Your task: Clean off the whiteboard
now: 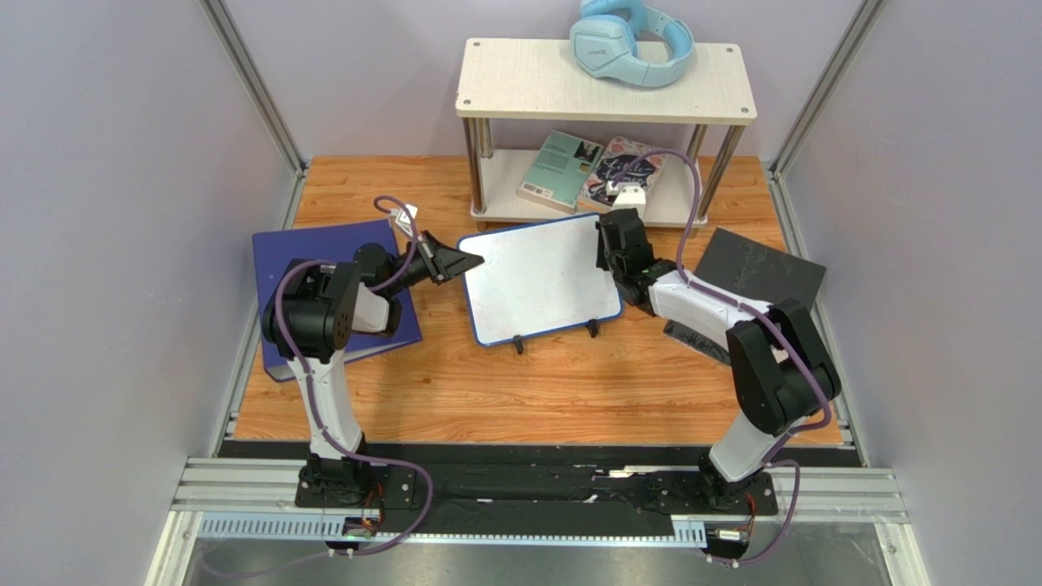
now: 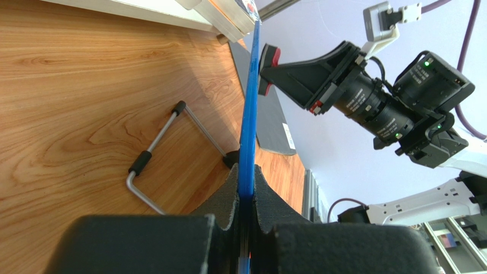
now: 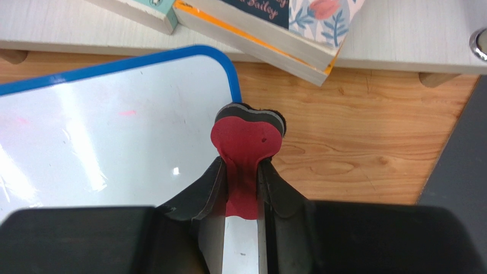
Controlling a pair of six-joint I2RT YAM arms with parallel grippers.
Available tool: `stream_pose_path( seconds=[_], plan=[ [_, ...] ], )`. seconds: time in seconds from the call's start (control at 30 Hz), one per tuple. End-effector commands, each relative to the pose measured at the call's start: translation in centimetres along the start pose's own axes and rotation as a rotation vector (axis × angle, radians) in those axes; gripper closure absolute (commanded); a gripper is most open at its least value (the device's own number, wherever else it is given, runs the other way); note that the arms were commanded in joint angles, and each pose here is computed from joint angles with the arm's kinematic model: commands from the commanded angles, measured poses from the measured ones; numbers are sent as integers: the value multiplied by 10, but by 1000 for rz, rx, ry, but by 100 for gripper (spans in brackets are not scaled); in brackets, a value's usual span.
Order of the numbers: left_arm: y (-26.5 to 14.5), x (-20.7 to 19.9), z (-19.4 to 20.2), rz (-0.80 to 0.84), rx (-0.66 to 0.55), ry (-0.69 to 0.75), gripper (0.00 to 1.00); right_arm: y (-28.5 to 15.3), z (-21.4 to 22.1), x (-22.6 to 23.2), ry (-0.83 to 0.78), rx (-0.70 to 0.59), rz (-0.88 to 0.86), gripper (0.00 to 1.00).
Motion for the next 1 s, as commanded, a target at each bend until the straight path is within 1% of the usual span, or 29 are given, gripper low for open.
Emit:
stream_pose_path(
  seconds=[0.0,0.03,0.13,0.27,0.4,0.6,0.8,0.93,0.97],
  plan=[
    [2,-14,7,111,39,136,100,-13,35,-6,6,110,-8,100],
    [2,-14,7,110,38,136,100,-16,45,-10,6,130,-5,100],
    [2,-14,7,112,38,139,100,-27,49,-14,29,127,-9,100],
    [2,-16,6,117,39,144,100,-47,67,-23,42,191,-11,100],
    [2,-20,5,125,43,155,100,-63,75,-15,73,218,-65,100],
    [5,-25,3,151,62,157,100,-70,94,1,32,270,-61,100],
    [4,-40,-1,195,94,182,100,-91,85,-8,72,251,-12,100],
    [2,-40,4,198,114,171,100,-107,87,-13,74,284,-30,100],
    [2,-39,4,191,107,170,100,-112,84,-12,93,281,-54,95]
  ],
)
Point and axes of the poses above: each gripper's point midway between its finger pads, its own y axis out along the fingers, its own x axis along the line the jaws close on, z = x × y, the point moved 6 cm from there along -y, back along the fingers, and after that the axes turned 2 degrees about y, right-handed, at the moved point
